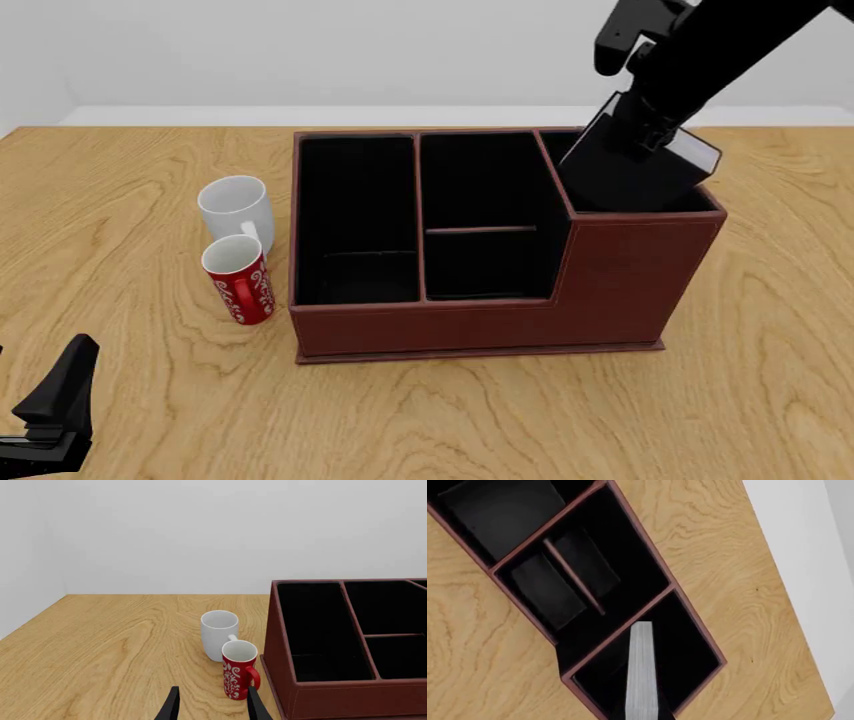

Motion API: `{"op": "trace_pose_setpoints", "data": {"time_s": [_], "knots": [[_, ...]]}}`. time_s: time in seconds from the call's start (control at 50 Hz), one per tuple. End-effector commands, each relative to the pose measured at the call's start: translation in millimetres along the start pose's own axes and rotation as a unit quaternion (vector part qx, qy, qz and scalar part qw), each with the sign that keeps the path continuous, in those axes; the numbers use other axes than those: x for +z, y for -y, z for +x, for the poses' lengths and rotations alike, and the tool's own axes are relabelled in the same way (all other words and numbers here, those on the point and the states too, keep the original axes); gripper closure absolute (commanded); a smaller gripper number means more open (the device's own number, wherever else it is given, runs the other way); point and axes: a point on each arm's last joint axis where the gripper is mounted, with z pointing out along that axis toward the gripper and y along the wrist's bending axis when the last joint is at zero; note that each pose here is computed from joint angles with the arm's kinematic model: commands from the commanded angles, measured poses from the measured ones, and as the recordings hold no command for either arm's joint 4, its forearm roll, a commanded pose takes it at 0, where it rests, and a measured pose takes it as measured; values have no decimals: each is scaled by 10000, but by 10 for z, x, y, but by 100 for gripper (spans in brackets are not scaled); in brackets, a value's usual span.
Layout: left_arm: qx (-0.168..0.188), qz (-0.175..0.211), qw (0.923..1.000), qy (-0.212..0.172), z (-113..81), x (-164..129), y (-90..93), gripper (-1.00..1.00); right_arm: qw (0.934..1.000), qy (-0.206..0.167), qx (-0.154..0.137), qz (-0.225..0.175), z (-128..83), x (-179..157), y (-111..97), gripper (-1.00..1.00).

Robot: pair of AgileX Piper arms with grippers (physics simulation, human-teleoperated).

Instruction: Pick up the book and place it in the right compartment of the caddy.

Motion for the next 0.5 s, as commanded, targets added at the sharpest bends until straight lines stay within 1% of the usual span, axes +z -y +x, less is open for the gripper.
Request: {"op": "trace_pose_setpoints", "data": {"time_s": [0.02,0.28,0.46,0.5], "knots": [[0,0,10000,0,0,0,0,-100,9998,-12,184,11,-14,21,17,100],[0,0,10000,0,0,0,0,-100,9996,-90,258,-25,-9,116,63,100],[0,0,10000,0,0,0,0,-100,9993,-166,314,-86,29,207,42,100],[0,0,10000,0,0,0,0,-100,9993,-145,328,-80,11,201,39,100]]}}
